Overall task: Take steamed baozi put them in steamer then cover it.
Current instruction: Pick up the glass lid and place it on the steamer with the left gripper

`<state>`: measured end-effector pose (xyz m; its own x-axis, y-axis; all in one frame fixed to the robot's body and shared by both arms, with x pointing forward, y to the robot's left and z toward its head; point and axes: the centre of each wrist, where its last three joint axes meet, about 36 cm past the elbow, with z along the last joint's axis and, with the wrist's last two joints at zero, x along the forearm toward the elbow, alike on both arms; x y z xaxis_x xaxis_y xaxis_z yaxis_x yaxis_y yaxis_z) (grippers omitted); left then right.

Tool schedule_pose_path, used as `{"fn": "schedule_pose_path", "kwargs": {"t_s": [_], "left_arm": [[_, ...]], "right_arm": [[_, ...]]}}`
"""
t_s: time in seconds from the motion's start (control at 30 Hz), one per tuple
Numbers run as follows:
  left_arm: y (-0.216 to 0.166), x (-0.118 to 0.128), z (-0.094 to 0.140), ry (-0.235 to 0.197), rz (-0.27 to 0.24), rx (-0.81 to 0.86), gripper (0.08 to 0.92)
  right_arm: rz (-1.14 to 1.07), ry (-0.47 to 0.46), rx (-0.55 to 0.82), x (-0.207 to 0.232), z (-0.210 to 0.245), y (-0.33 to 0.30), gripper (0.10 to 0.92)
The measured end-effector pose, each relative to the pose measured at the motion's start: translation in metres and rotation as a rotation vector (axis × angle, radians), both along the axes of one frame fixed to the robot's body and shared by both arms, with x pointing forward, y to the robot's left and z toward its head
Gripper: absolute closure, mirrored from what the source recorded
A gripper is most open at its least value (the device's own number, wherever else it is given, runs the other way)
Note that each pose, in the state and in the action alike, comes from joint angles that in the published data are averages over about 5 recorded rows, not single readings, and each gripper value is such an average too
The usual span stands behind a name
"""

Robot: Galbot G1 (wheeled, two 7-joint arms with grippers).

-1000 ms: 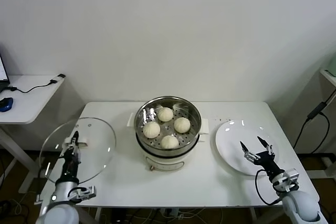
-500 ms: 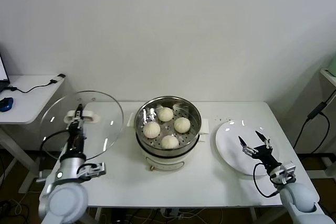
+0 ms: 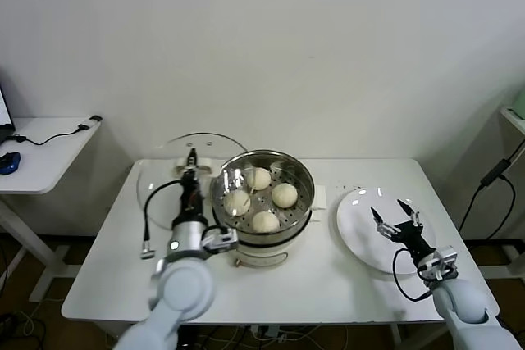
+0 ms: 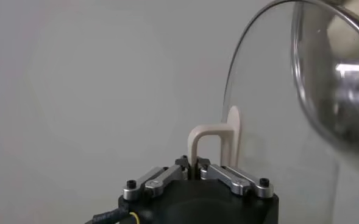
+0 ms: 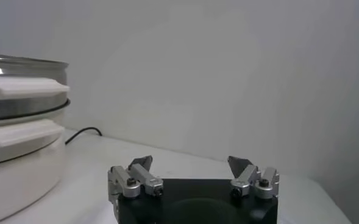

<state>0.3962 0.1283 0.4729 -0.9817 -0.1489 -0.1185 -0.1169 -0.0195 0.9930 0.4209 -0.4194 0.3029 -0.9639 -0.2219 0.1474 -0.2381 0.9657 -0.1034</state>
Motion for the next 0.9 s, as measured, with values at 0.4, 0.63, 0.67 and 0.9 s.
{"fn": "schedule_pose_path", "kwargs": {"t_s": [0.4, 0.63, 0.67, 0.9], "left_arm": [[-0.087, 0.019, -0.012, 0.056, -0.086, -0.046, 0.851], [-0.116, 0.029, -0.020, 0.086, -0.094, -0.054, 0.851], [-0.118, 0.031, -0.022, 0.089, -0.093, -0.054, 0.851], [-0.125, 0.042, -0.036, 0.116, -0.076, -0.043, 0.851]], "right_arm": [[-0.020, -0.005, -0.004, -0.004, -0.001, -0.014, 0.200], [-0.023, -0.015, -0.003, -0.002, 0.000, -0.016, 0.200], [-0.024, -0.016, -0.002, -0.002, 0.000, -0.016, 0.200], [-0.022, -0.020, 0.001, -0.002, 0.000, -0.016, 0.200]]}}
